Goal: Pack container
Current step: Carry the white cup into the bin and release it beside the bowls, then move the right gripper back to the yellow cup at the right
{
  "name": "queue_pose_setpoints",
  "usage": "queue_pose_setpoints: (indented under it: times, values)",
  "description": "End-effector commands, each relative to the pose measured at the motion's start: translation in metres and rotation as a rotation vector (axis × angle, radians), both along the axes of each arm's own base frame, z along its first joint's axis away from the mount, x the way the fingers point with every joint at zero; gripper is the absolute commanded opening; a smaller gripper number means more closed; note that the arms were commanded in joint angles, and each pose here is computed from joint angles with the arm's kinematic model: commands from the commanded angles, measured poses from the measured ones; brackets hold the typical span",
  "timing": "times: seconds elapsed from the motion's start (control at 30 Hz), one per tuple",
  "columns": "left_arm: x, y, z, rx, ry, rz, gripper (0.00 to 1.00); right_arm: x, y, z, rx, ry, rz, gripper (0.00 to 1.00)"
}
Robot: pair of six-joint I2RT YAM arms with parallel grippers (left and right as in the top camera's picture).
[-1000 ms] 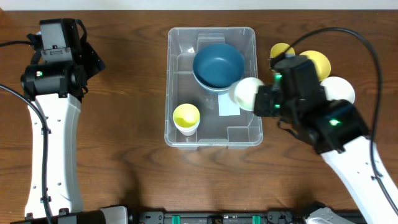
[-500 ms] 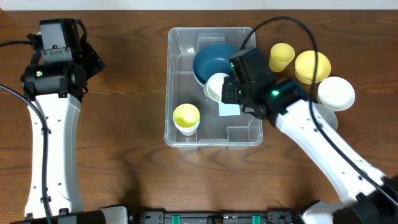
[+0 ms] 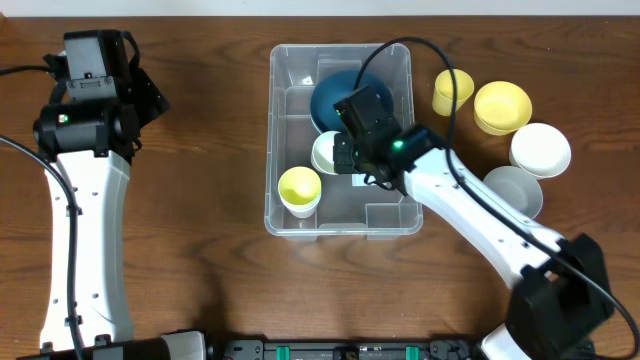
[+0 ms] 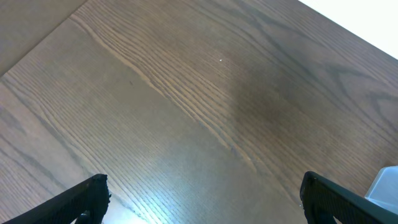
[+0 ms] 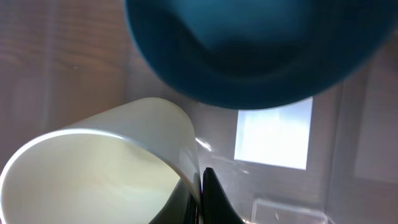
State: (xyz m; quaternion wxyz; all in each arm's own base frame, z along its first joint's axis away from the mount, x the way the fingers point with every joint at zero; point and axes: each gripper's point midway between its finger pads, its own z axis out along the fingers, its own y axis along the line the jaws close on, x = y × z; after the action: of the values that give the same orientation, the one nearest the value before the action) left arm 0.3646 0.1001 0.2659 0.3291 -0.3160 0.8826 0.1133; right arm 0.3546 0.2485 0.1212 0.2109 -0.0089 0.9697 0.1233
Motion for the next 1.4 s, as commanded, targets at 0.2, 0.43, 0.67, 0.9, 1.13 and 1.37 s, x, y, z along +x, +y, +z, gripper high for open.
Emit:
queue_pose_setpoints:
  times: [0.2,0.43,0.67,0.9,1.13,1.37]
  values:
    - [-0.001,0.005,0.008,0.015,-0.016,0.02,0.98,0.011,0.01,-0.033,-0.024,0.026,-0.012,0.01]
    - [-0.001,0.005,0.007,0.015,-0.016,0.02,0.98,0.013,0.012,-0.038,-0.023,0.025,-0.013,0.12]
    - [-0.001,0.005,0.008,0.015,-0.016,0.02,0.98,0.012,0.014,-0.038,-0.014,0.032,-0.006,0.29]
    - [-0.001,0.005,0.007,0.015,-0.016,0.02,0.98,0.016,0.019,-0.025,0.014,0.003,0.018,0.33]
    - [-0.001,0.005,0.008,0.015,-0.016,0.02,0.98,0.022,0.022,0.026,0.057,-0.087,0.047,0.34]
    - [-0.001,0.005,0.007,0.015,-0.016,0.02,0.98,0.022,-0.001,0.072,0.041,-0.191,0.016,0.37]
